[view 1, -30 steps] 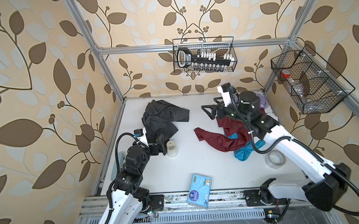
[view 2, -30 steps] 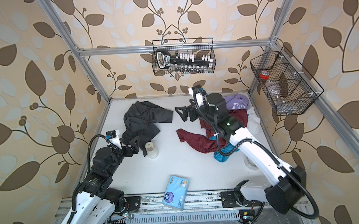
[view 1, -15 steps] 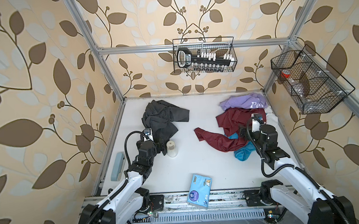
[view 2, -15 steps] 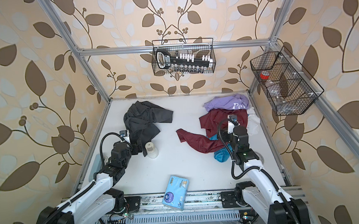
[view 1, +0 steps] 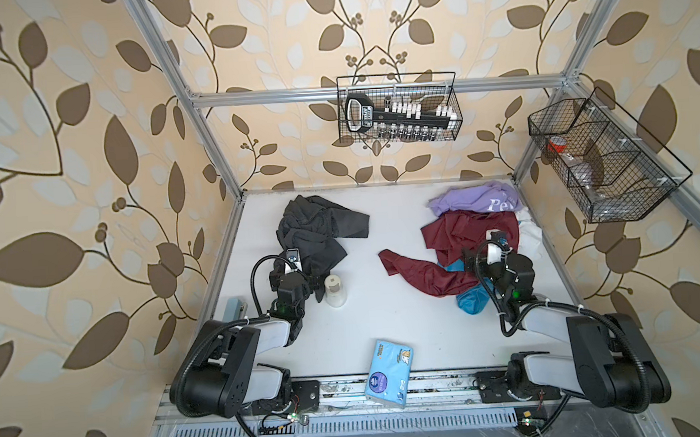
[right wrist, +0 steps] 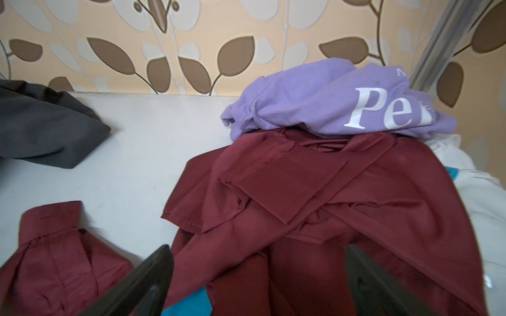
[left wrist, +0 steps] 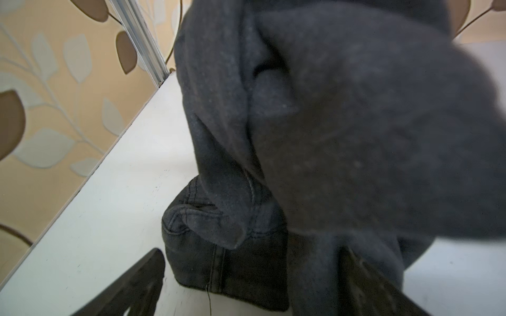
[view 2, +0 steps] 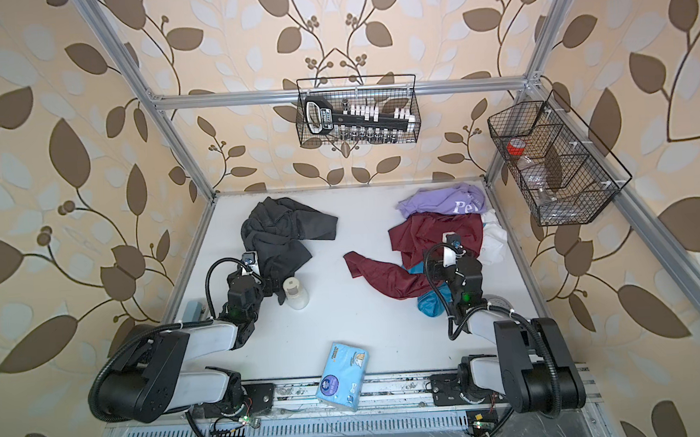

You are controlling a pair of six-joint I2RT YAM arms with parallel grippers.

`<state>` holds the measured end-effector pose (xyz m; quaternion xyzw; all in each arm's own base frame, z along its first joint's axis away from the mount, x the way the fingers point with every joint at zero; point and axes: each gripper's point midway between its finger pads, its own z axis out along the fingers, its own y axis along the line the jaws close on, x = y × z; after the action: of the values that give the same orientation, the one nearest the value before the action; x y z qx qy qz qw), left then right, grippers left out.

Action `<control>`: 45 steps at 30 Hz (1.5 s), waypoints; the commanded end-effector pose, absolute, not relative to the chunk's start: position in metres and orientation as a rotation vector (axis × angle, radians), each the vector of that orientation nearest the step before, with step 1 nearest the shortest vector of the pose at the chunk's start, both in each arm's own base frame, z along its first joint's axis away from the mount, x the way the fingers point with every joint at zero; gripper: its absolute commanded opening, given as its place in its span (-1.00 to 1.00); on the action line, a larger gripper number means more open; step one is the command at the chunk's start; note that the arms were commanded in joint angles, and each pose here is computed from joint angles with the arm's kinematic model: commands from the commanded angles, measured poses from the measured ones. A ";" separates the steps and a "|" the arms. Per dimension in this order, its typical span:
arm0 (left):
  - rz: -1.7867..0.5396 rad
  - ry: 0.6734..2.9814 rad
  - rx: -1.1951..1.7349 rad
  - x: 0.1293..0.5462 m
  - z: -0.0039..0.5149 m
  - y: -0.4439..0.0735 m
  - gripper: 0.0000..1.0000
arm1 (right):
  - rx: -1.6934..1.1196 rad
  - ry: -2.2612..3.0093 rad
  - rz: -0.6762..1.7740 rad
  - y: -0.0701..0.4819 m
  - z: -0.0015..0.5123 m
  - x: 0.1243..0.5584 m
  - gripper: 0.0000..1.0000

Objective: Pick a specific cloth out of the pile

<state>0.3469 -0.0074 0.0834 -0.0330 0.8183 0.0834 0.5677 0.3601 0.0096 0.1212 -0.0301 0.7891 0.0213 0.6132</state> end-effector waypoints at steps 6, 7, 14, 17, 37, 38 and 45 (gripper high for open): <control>0.091 1.883 -0.094 0.365 0.089 -0.003 0.98 | -0.116 1.700 0.062 0.013 0.122 0.365 0.99; 0.088 1.897 -0.094 0.368 0.088 -0.003 0.98 | -0.113 1.700 0.071 0.013 0.122 0.364 0.99; 0.033 1.986 -0.131 0.380 0.079 0.006 0.98 | -0.035 1.757 0.056 -0.001 0.115 0.372 0.99; 0.029 2.021 -0.146 0.385 0.076 0.009 0.98 | -0.023 1.759 0.055 -0.002 0.115 0.372 0.99; 0.029 2.024 -0.146 0.384 0.075 0.009 0.98 | 0.025 1.766 0.027 -0.010 0.114 0.374 0.99; 0.029 2.026 -0.146 0.384 0.075 0.008 0.98 | 0.025 1.765 0.027 -0.010 0.115 0.374 0.99; 0.029 2.027 -0.147 0.384 0.075 0.008 0.98 | 0.026 1.767 0.027 -0.011 0.114 0.374 0.99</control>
<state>0.3761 0.0081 0.0647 -0.0562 0.8561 0.0223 0.5133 0.3675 -0.0067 0.1074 0.0026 0.7788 0.0151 0.6271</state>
